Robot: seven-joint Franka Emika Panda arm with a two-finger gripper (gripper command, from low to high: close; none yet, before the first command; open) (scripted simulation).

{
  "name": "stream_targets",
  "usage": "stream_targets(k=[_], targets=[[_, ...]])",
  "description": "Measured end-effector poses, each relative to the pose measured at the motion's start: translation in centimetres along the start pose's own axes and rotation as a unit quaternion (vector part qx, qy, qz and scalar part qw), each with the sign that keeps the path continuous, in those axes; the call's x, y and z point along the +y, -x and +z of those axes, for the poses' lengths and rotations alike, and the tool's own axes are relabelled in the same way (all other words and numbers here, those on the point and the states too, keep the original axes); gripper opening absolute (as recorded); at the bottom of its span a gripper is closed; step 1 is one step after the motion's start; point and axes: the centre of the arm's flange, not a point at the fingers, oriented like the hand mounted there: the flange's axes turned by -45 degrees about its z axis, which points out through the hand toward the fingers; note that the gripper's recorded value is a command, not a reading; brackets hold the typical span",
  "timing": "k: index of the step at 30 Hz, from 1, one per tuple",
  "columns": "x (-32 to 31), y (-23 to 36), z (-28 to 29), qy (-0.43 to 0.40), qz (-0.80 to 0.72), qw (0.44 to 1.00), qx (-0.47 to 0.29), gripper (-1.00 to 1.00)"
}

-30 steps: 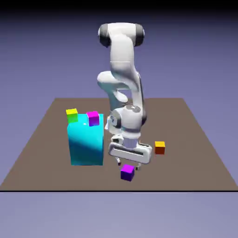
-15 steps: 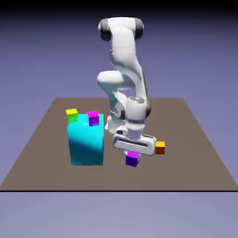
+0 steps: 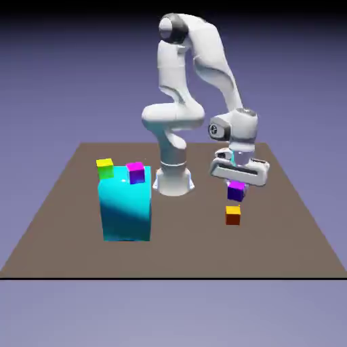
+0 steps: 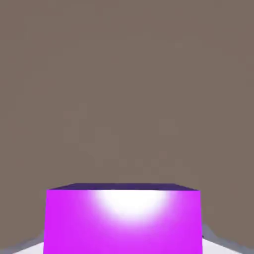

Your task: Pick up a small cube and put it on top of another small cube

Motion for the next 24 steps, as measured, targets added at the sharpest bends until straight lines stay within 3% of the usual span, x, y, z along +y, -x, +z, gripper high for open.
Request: stream_targets(k=[23,24], targets=[[0.0,0.2,7.0,0.000,0.002,1.000,0.000,-1.00],[0.0,0.4,7.0,0.000,-0.001,1.000,0.000,1.00]])
